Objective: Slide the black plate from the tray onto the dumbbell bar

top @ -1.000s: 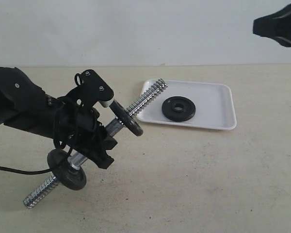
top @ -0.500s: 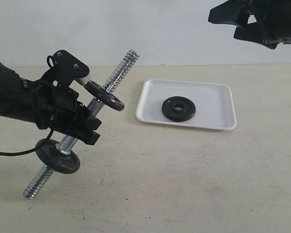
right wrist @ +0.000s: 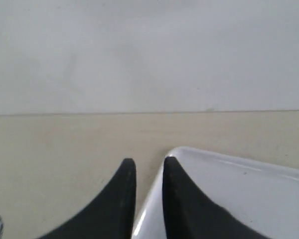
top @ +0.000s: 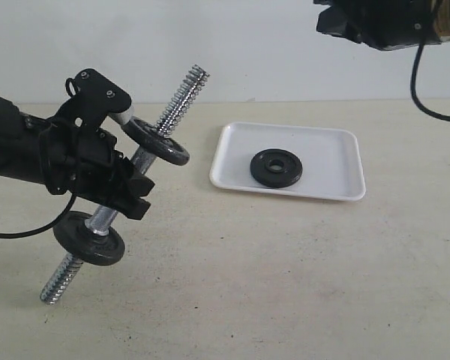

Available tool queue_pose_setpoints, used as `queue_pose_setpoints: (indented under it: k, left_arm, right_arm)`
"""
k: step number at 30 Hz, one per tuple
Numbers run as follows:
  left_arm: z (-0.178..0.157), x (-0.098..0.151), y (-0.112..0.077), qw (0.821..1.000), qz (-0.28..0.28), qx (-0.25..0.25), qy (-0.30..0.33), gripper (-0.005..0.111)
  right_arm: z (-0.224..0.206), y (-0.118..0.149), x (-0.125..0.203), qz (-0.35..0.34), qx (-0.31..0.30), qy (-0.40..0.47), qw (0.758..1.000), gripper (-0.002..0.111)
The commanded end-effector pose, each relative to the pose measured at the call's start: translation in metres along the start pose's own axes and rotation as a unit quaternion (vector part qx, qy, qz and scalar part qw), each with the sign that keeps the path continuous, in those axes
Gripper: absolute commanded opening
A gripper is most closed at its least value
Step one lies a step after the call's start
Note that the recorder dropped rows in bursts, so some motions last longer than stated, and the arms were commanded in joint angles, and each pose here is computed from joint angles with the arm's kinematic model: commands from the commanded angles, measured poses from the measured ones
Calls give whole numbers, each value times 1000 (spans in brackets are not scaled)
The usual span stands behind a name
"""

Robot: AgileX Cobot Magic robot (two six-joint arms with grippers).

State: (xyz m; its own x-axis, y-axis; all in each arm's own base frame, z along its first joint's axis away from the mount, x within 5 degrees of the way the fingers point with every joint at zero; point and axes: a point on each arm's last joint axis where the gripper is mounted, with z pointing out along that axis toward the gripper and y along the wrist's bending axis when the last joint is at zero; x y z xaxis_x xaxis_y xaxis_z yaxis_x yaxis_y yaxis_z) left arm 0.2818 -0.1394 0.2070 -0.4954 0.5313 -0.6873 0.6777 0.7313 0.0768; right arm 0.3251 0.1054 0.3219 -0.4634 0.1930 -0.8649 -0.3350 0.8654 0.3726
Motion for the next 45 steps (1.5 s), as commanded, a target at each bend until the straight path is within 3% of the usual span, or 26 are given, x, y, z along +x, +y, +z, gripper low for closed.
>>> queue_pose_setpoints:
  k: [1,21,27,30,32,33,34,41,45]
  left_arm:
    - [-22,-25,10,996,-14,-53,-72,4]
    - [-21,-24,9,997,-13,-44,-67,4]
    - [-21,-24,8,997,-13,-43,-66,4]
    - [-21,-24,8,997,-13,-43,-66,4]
    - [-21,-23,8,997,-12,-39,-64,4]
    - [-21,-23,7,997,-12,-34,-61,4]
    - [-21,-23,7,997,-12,-34,-61,4]
    - [-21,-23,6,998,-12,-32,-60,4]
    - [-21,-23,6,998,-12,-32,-60,4]
  right_arm:
    - [2,5,-6,-5,95,-64,993,15]
    - [6,12,15,13,60,-21,998,15]
    - [6,27,24,11,-25,27,999,17]
    - [5,34,28,2,-61,50,997,32]
    - [5,36,29,0,-74,58,996,53]
    - [5,38,32,1,-84,67,994,82]
    - [5,38,32,-6,-86,67,994,99]
    - [5,36,31,-66,-81,58,993,102]
    - [5,35,30,-67,-73,54,994,102]
